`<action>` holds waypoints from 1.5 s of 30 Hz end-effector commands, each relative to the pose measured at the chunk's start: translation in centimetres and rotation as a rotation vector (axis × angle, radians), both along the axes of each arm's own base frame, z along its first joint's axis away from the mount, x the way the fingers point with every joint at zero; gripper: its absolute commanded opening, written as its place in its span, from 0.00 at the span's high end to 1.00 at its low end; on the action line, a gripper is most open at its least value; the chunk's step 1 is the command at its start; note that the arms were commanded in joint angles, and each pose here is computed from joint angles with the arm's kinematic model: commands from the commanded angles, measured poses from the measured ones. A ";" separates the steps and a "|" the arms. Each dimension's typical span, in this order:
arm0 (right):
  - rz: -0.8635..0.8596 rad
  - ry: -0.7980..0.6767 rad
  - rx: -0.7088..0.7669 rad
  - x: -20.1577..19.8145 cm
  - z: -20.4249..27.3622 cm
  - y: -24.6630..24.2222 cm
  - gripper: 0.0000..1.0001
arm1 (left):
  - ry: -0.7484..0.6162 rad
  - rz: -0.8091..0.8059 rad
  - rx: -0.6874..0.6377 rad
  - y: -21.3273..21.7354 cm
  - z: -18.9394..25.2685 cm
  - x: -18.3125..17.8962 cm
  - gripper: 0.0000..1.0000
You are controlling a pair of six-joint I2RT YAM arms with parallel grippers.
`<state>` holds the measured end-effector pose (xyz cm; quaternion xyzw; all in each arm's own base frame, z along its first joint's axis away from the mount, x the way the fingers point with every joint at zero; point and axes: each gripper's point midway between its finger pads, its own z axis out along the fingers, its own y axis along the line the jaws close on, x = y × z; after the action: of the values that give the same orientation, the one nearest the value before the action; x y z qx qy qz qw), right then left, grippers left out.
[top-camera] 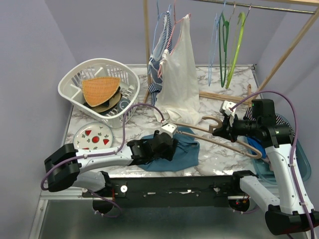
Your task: Place the tank top on the hanger
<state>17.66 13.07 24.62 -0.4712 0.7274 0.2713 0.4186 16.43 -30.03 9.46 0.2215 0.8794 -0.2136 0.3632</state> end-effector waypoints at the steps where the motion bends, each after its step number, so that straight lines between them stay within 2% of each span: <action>1: -0.007 -0.006 0.013 0.4 0.0 0.0 1.00 | -0.104 0.169 0.024 0.0 0.4 2.9 0.28; 5: 0.000 0.003 0.022 0.4 -0.1 0.1 1.00 | -0.105 0.192 0.064 -0.1 -0.7 3.3 0.31; 9: 0.007 0.008 0.025 0.3 -0.1 0.2 1.00 | -0.097 0.181 0.082 -0.8 -1.5 3.5 0.42; 12: 0.011 0.006 0.022 0.1 -0.1 0.2 1.00 | -0.091 0.175 0.094 -1.1 -2.0 3.6 0.57; 13: 0.011 0.005 0.021 0.1 -0.1 0.2 0.99 | -0.090 0.173 0.095 -1.1 -2.1 3.5 0.70; 15: 0.013 0.005 0.019 0.1 -0.1 0.2 1.00 | -0.088 0.159 0.094 -1.2 -2.0 3.3 0.75; 16: 0.014 0.007 0.019 0.1 -0.2 0.1 1.00 | -0.089 0.156 0.087 -1.2 -1.7 3.3 0.86; 19: 0.015 0.004 0.016 0.0 -0.1 0.1 1.00 | -0.080 0.131 0.056 -1.3 -0.7 2.8 1.00; 23: 0.018 -0.002 0.013 -0.2 0.0 0.1 1.00 | -0.077 0.096 -0.038 -0.8 2.3 1.7 1.00; 31: 0.032 -0.020 0.020 -0.6 0.8 0.1 1.00 | -0.111 0.118 -0.225 3.7 9.0 0.1 1.00; 37: 0.064 -0.034 0.033 -1.6 1.5 0.4 0.99 | -0.134 0.230 -0.295 8.3 11.3 0.7 1.00; 45: 0.196 0.046 0.061 -4.5 -0.1 1.2 1.00 | -0.154 0.236 -0.333 9.2 13.3 0.8 1.00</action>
<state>15.50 13.41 24.62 -0.5025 0.7035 0.2960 0.4061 17.61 -21.03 22.99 0.0615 0.8139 -0.2983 0.4947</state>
